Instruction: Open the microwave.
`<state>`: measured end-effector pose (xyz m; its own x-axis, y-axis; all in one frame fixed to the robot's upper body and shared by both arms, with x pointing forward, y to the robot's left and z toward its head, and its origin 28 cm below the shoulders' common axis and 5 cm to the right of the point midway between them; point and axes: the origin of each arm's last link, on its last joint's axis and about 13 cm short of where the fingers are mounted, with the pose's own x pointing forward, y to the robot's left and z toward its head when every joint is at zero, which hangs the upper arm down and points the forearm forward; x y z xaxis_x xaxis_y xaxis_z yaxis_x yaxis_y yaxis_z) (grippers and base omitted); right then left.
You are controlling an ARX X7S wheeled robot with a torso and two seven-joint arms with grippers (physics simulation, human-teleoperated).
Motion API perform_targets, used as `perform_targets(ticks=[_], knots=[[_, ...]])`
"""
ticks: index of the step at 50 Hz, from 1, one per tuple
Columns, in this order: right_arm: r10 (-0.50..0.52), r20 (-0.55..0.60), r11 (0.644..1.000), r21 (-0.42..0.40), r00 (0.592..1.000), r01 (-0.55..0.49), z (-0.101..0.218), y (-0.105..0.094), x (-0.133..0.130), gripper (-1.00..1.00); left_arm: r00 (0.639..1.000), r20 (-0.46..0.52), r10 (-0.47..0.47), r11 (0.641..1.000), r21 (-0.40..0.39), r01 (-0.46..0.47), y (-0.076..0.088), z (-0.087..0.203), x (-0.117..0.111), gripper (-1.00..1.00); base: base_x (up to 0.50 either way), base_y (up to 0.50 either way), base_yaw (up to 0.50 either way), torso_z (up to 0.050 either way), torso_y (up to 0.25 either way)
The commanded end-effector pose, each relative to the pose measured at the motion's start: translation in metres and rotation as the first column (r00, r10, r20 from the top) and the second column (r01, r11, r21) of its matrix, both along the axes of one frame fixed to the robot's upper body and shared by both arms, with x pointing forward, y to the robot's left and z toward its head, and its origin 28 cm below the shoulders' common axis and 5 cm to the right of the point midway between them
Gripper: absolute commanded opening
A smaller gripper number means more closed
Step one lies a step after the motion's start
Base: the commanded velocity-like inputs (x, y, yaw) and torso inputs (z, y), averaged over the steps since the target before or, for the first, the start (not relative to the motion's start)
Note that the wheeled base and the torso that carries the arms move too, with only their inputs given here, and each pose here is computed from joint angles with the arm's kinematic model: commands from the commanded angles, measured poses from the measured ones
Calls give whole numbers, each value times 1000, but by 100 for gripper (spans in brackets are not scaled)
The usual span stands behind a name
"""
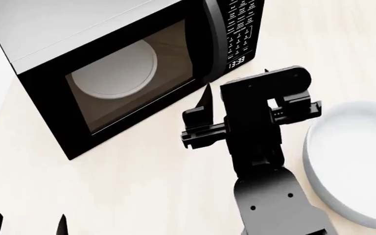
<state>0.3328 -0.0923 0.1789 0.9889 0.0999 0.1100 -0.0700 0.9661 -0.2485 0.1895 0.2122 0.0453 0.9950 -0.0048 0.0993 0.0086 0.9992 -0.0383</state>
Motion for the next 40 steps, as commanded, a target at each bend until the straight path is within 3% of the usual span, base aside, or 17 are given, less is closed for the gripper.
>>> perform_targets(ticks=[1,9,25,40], knots=[[16,-4,1000,0,1000,-16,12,4,12,100,1000,-1,0,1000,-5,0,1,1,0,100,0,0,0,0,0],[13,-5,1000,-6,1000,-13,18,6,20,100,1000,1,-1,1000,-9,1,2,1,-1,100,0,0,0,0,0],[-22,-31,993,-118,999,18,21,6,40,100,1000,-4,-1,1000,-14,1,2,1,1,100,0,0,0,0,0],[-20,-27,992,-122,999,17,28,8,51,100,1000,-3,-5,1000,-17,5,2,1,1,100,0,0,0,0,0]])
